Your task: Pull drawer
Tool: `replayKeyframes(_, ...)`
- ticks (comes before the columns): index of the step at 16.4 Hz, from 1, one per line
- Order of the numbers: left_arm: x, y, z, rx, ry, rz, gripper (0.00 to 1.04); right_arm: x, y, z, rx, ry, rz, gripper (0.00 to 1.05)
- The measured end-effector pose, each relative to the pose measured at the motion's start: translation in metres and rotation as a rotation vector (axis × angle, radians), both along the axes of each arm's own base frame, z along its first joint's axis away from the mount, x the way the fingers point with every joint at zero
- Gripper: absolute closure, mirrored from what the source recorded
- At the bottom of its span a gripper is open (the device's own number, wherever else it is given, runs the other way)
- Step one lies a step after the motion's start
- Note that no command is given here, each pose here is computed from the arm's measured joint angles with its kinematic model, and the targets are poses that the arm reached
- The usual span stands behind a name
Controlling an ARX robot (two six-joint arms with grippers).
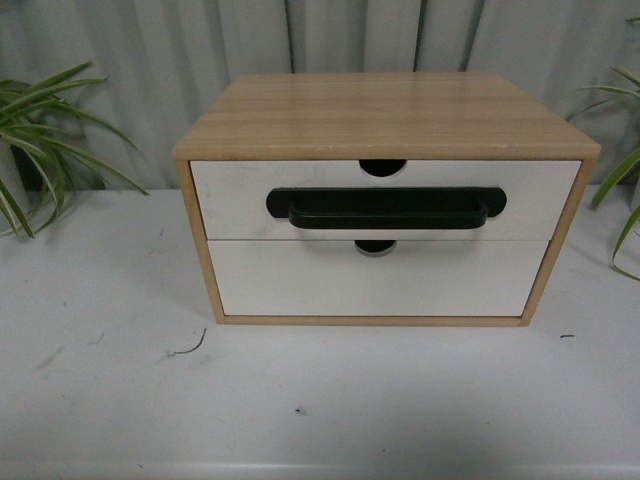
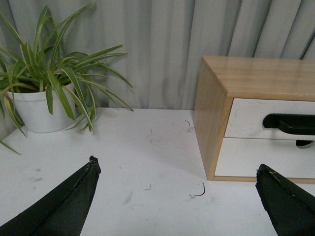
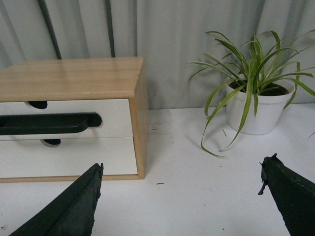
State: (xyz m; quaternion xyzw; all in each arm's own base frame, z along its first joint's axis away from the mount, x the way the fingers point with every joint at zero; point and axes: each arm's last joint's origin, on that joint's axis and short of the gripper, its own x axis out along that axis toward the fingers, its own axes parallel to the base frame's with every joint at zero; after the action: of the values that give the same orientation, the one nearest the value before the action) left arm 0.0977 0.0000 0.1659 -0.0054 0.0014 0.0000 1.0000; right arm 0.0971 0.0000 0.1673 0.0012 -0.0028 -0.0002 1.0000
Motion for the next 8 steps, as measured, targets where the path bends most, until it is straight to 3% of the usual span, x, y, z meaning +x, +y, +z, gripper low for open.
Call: replayKeyframes(8,0.0,0.0,0.0,0.0,0.0,0.0,0.07,0.0,0.0,0.0,0.0,0.0,0.0,0.06)
